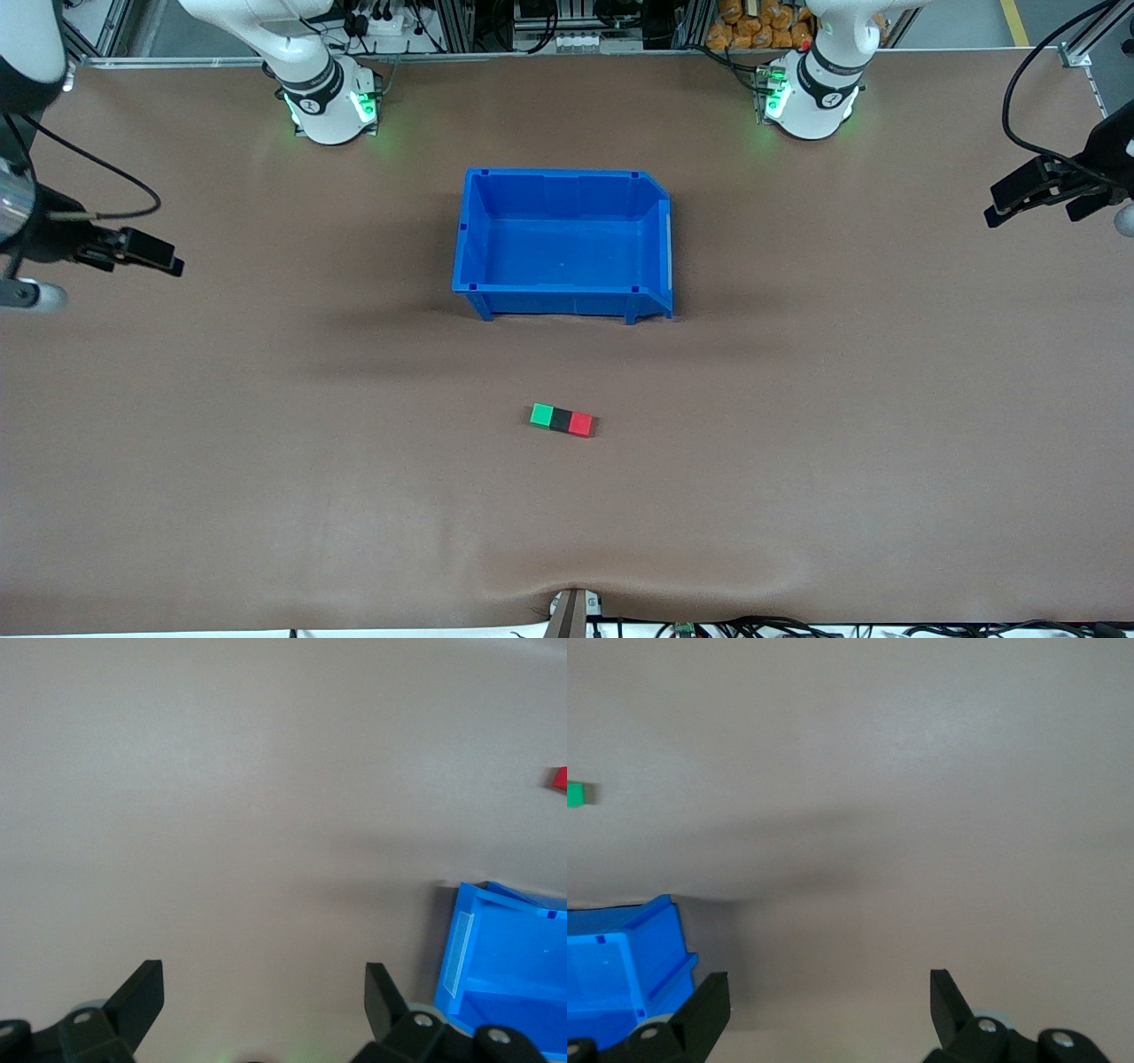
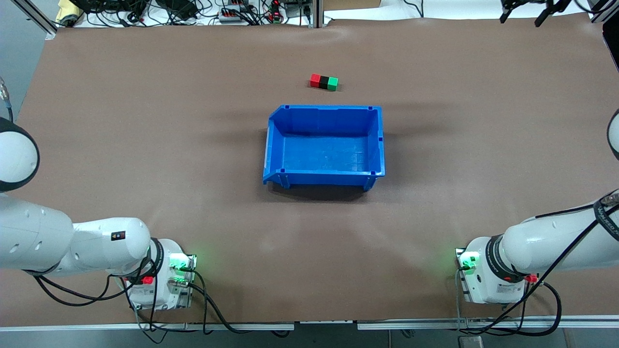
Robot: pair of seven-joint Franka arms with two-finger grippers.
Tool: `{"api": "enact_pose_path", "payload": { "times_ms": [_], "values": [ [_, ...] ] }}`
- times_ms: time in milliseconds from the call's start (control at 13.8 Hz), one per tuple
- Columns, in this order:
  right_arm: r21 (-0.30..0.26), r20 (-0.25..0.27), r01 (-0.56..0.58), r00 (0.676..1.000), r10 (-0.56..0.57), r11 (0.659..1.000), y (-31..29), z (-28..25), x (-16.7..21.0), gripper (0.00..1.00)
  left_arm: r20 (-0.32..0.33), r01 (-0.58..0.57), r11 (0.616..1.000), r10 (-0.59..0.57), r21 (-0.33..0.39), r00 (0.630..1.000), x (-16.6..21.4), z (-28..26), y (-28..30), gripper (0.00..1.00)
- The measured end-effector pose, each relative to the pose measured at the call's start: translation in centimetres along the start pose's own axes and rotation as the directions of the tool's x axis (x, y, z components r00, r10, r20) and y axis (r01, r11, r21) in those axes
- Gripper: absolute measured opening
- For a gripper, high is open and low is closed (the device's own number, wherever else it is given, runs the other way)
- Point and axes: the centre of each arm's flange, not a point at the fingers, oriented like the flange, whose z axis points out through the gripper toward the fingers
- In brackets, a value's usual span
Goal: Attach green and red cubes to black cube
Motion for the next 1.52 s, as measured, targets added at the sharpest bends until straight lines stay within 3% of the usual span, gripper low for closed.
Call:
{"api": "enact_pose_path", "payload": {
  "times_ms": [361,722,1516],
  "values": [
    [-0.007,0.011,-0.011,1.000,0.011,1.000,0.9,-2.2,-2.1,1.00,0.000,0.000,1.000,0.000,0.000,1.000,0.0,0.0,0.0,1.00],
    [-0.071,0.002,-0.017,1.000,0.017,0.997,1.6,-3.5,-2.8,1.00,0.000,0.000,1.000,0.000,0.000,1.000,0.0,0.0,0.0,1.00],
    [-0.074,0.015,-0.001,1.000,0.002,0.997,0.8,-3.4,-3.0,1.00,0.000,0.000,1.000,0.000,0.000,1.000,0.0,0.0,0.0,1.00]
  ]
}}
